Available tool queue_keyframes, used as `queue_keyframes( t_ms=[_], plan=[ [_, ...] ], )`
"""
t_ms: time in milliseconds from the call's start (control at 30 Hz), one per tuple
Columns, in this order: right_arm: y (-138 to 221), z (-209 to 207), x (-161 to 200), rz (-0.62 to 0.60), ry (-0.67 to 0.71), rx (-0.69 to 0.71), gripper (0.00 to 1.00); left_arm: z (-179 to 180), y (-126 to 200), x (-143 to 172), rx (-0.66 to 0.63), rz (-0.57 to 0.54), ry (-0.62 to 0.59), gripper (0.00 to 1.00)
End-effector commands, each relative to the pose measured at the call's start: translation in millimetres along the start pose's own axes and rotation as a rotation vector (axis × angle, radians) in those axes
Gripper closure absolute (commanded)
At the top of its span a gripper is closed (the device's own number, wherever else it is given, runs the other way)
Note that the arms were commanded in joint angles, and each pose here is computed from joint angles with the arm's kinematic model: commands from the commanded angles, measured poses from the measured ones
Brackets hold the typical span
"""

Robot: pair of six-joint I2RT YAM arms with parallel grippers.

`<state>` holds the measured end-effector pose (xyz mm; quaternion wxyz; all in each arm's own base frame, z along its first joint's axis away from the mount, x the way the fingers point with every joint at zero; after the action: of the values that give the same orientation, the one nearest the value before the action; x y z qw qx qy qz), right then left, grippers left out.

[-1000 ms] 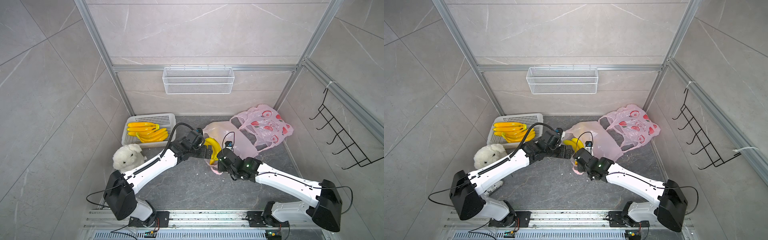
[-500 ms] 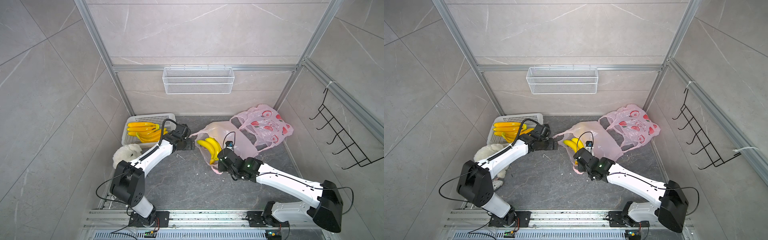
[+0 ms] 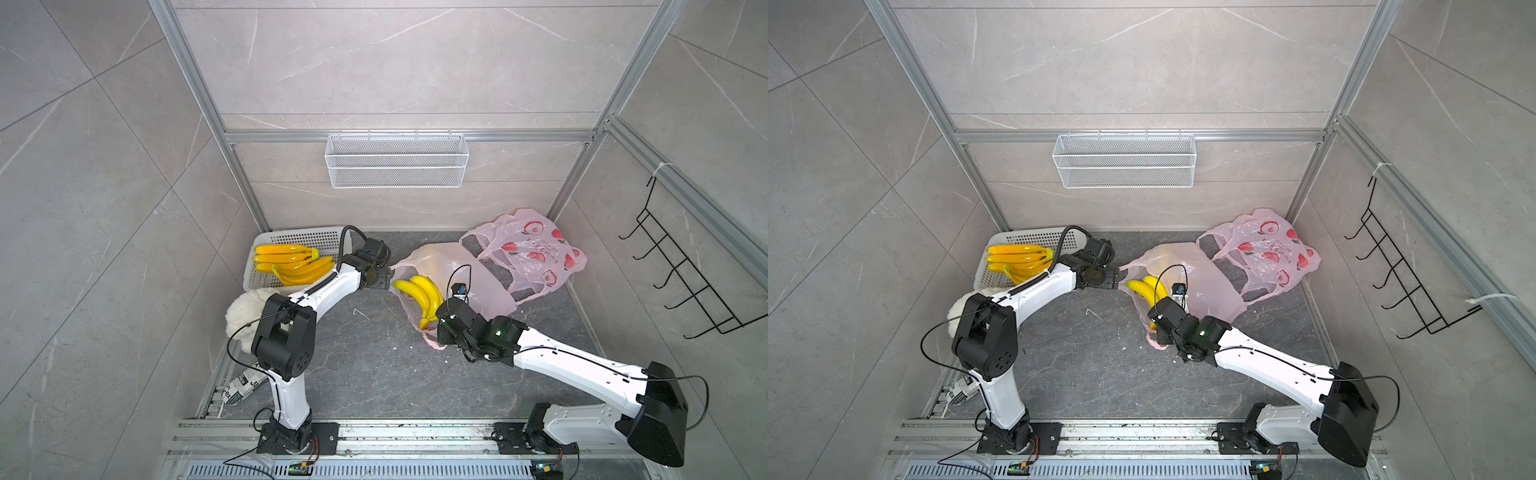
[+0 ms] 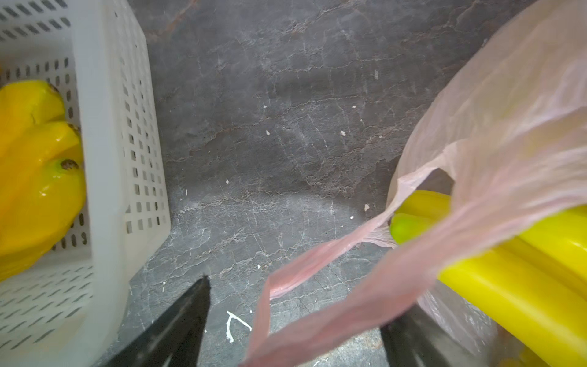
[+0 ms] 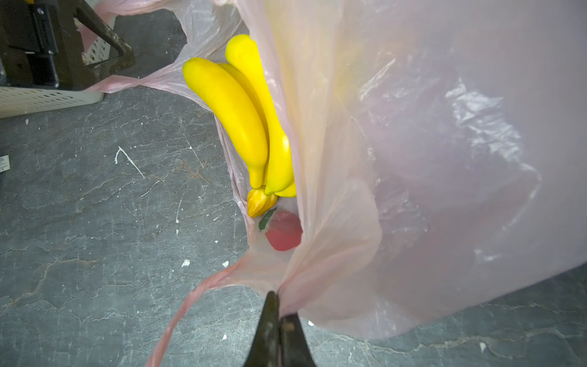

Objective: Place the banana into a plastic bag & tie a knot
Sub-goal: Adjust the plastic bag at the center of the board.

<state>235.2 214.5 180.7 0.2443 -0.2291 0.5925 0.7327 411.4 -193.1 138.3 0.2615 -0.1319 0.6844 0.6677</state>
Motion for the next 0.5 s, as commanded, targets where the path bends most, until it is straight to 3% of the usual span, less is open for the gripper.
queue_keyframes(
  t_ms=[0,200,267,333,467],
  plan=[
    [2.7,-4.4,-0.7,-0.005,0.015,0.010,1.00,-7.2,-0.4,-9.4,0.060,-0.014,-0.019,0.30],
    [5.0,-2.4,-7.5,-0.017,0.029,0.023,1.00,-10.6,7.4,-3.0,0.100,0.004,0.000,0.82],
    [8.9,-1.4,-13.4,-0.025,0.043,0.029,1.00,-10.5,23.0,-2.5,0.112,-0.017,0.017,0.94],
    [15.4,1.0,-21.3,-0.035,0.062,0.031,1.00,-4.6,43.5,-2.3,0.107,-0.042,0.056,1.00],
    [31.9,6.9,-44.4,-0.052,0.099,0.026,1.00,2.5,99.1,-4.2,0.145,-0.116,0.126,1.00]
  ],
)
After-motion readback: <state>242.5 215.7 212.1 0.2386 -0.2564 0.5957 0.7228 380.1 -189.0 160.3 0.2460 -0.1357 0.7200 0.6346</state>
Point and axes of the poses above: each gripper's point midway between its finger pads, its own y axis back along the fingers, its own z axis along the line the jaws close on, x = y × z, the point moved 3 cm from there along y, back along the fingers, and after that the axes turned 3 degrees about -y, right-handed, at the moved point
